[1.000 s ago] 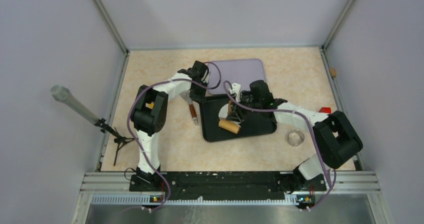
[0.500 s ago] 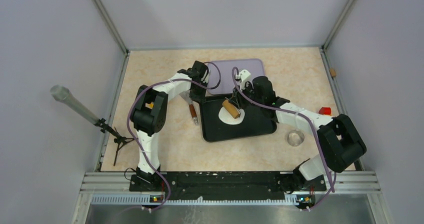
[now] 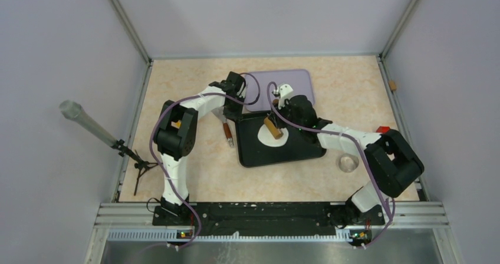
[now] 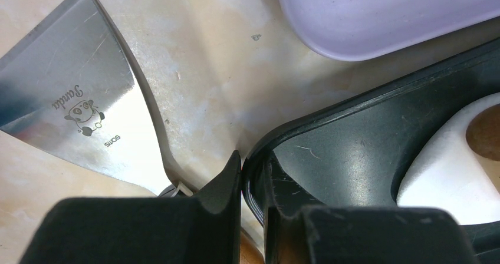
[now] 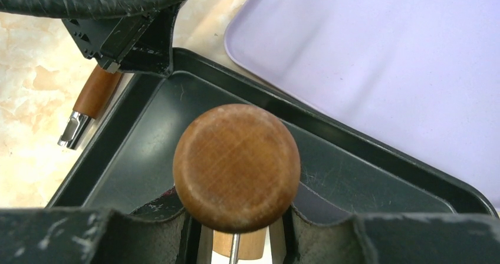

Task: Roll out the dumpling wrappers from the dough
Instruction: Flatten out the dough on the work surface.

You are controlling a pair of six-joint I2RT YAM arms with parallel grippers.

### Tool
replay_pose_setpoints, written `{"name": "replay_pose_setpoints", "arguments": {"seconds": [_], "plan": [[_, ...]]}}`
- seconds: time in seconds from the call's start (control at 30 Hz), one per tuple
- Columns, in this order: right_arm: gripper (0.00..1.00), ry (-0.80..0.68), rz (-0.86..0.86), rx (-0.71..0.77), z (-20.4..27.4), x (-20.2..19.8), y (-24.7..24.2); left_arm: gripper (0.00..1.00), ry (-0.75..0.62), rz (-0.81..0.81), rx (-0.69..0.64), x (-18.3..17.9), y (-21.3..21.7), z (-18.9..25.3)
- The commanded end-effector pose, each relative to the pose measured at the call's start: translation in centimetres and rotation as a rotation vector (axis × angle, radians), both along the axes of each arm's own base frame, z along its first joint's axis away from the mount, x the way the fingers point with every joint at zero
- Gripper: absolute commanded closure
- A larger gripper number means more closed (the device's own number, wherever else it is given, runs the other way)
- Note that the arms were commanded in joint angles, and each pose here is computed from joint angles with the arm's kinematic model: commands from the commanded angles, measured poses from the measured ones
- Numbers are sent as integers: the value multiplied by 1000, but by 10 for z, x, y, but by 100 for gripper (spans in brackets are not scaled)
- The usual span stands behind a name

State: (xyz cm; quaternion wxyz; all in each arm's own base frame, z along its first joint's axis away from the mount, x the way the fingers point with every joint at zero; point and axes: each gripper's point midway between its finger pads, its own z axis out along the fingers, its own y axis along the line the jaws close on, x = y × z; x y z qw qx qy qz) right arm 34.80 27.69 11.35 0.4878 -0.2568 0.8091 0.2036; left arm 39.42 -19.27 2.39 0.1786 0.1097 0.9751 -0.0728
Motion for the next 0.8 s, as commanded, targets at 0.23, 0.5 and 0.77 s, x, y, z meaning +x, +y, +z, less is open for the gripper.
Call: {"name": "replay_pose_setpoints", "arguments": {"seconds": [0.23,0.5,0.77], "plan": [[100,351,-23,-281,-118,-78,-40,100,-50,81,56,12,20,-3],[100,355,-1,-301,-122,-90,-28,100,-65,94,72,18,27,-3],[100,392,17,-287,-129,-104,-25,100,-61,104,77,19,32,-6]]}}
